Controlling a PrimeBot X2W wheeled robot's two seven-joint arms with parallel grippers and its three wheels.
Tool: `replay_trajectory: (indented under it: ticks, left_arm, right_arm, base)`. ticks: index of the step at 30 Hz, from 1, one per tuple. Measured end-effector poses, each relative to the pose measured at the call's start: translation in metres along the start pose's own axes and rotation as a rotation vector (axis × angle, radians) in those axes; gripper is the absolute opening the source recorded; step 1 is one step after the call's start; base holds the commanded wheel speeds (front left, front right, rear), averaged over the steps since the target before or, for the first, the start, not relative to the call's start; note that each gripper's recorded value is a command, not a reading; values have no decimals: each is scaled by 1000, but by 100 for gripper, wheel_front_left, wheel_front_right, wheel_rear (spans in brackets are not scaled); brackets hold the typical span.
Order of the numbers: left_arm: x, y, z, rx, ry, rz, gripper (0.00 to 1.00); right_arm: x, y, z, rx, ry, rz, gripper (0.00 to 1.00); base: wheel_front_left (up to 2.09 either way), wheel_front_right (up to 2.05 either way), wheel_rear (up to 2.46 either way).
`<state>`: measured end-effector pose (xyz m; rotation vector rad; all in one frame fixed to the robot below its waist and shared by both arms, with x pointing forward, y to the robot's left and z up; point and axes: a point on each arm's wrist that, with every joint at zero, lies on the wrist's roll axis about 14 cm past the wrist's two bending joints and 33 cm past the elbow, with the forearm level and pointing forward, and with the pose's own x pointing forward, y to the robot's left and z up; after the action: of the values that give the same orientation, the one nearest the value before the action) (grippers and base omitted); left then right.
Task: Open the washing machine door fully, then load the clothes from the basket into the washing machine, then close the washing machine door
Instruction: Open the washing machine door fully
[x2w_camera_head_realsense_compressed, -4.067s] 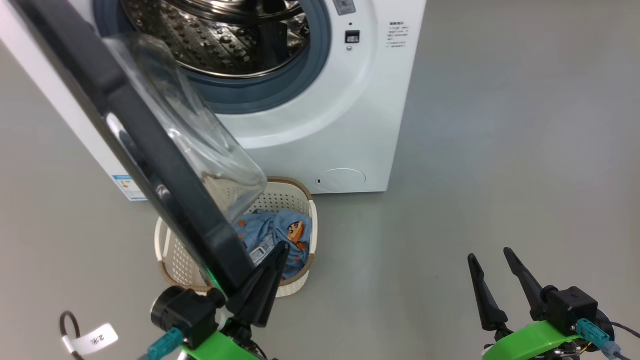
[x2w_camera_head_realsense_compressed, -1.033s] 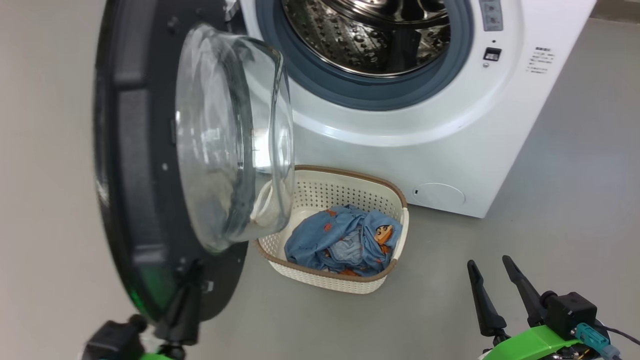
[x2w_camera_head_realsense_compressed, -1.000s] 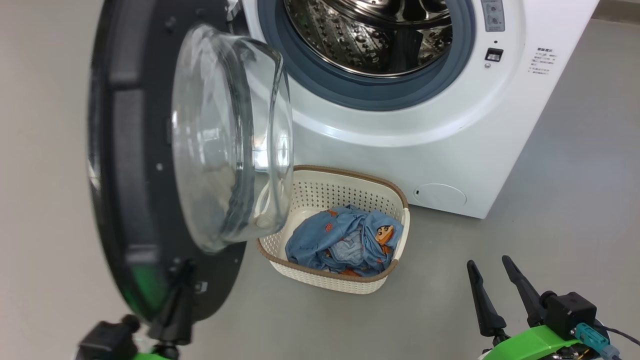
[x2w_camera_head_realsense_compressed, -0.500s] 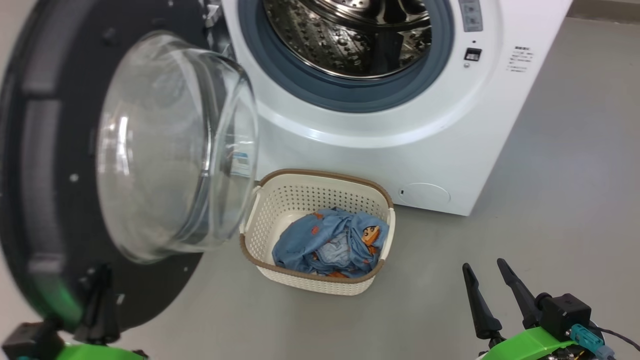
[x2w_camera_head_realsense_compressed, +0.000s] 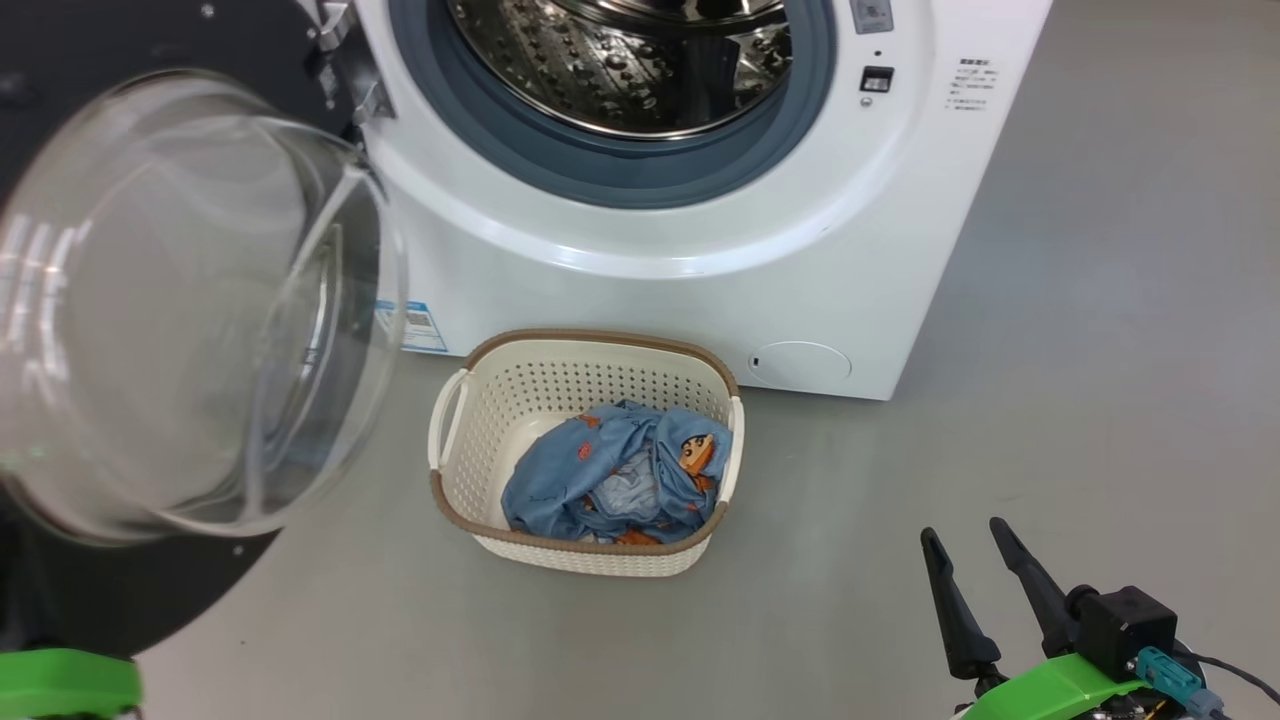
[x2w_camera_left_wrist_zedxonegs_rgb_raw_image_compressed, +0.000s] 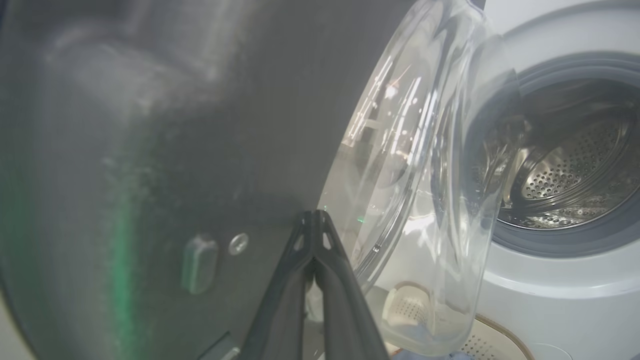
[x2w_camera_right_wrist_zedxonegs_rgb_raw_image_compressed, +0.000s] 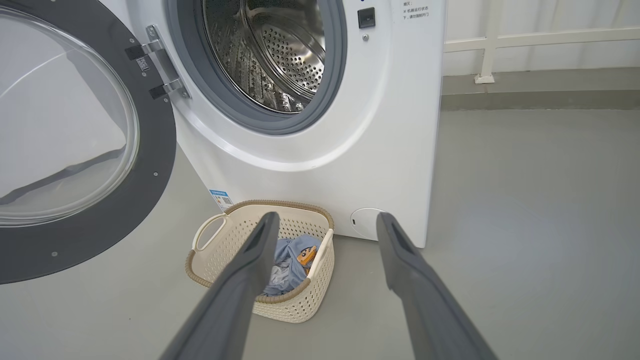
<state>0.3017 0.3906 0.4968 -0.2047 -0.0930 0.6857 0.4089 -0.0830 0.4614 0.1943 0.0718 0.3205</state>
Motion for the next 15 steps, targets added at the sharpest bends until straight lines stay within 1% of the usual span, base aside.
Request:
replay_trajectory:
  ticks: [6, 15]
  left_arm:
    - [15, 19, 12, -5, -35, 72, 0]
    - [32, 29, 16, 37, -34, 95, 0]
  right_arm:
    - [-3, -8, -3, -2, 9, -19, 100]
    - [-4, -14, -6, -3, 18, -33, 100]
  base:
    - [0, 0, 0]
    - [0, 0, 0]
